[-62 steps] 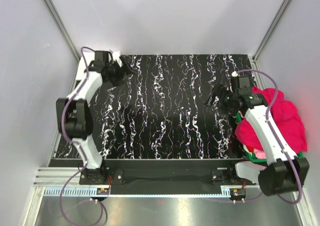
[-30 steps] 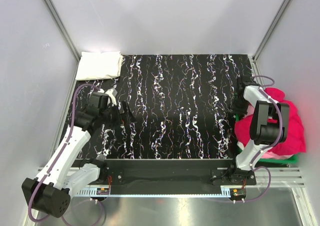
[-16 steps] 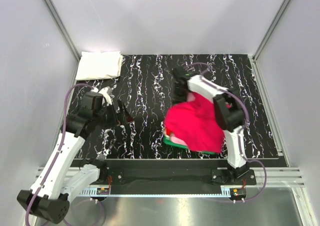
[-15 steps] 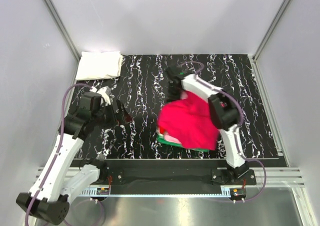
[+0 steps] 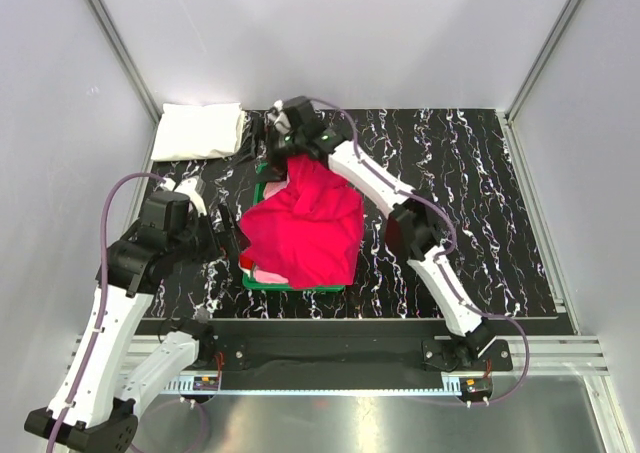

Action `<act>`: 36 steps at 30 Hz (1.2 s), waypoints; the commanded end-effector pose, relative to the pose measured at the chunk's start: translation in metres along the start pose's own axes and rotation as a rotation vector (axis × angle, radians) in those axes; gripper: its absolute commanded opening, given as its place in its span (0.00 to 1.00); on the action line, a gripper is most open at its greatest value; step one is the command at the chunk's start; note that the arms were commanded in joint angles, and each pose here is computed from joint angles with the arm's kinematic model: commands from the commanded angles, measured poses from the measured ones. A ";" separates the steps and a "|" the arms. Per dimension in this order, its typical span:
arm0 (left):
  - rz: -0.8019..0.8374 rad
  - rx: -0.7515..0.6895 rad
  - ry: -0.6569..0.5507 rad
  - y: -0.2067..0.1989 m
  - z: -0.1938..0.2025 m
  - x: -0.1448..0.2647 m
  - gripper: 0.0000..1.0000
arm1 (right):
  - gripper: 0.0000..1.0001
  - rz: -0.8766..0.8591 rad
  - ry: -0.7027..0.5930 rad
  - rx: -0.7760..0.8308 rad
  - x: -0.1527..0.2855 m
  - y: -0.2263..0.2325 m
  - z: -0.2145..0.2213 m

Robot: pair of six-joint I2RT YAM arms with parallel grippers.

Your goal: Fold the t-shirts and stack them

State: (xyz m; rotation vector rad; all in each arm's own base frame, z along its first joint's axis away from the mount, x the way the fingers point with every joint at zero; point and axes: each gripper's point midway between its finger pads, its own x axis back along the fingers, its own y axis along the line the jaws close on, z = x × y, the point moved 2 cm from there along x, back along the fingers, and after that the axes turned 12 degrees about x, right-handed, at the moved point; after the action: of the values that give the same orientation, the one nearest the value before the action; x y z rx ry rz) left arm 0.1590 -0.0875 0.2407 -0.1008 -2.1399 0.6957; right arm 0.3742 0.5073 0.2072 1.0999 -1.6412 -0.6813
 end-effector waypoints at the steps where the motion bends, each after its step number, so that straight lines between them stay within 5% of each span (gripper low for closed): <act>1: -0.005 0.003 -0.032 0.001 -0.004 0.001 0.99 | 1.00 -0.291 -0.097 0.178 0.094 0.103 -0.041; 4: -0.004 0.012 -0.038 0.001 -0.004 0.004 0.99 | 1.00 -0.318 -0.184 0.231 0.140 0.111 -0.059; 7: 0.005 0.015 -0.048 0.000 -0.005 0.006 0.99 | 1.00 -0.181 -0.299 0.186 0.191 0.067 -0.077; 10: -0.004 0.015 -0.044 0.002 -0.005 0.000 0.99 | 1.00 0.055 -0.394 0.131 0.244 -0.006 -0.077; 15: 0.011 0.027 -0.022 0.000 -0.003 -0.016 0.99 | 0.96 0.459 -0.315 -0.068 0.290 -0.135 -0.015; 22: 0.034 0.037 -0.006 -0.005 -0.004 -0.024 0.99 | 0.72 0.386 -0.126 -0.244 0.242 -0.207 0.076; 29: 0.026 0.037 -0.013 0.000 -0.001 -0.025 0.99 | 0.58 0.338 0.037 -0.208 0.159 -0.187 0.117; 36: 0.036 0.031 -0.029 -0.002 -0.001 -0.016 0.99 | 0.57 0.310 0.173 -0.137 0.050 -0.143 0.143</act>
State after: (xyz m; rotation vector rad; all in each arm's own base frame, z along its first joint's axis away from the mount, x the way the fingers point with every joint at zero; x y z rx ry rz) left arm 0.1684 -0.0920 0.2156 -0.0734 -2.1080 0.7234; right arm 0.2817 0.3348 0.0417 0.6450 -1.5119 -0.4519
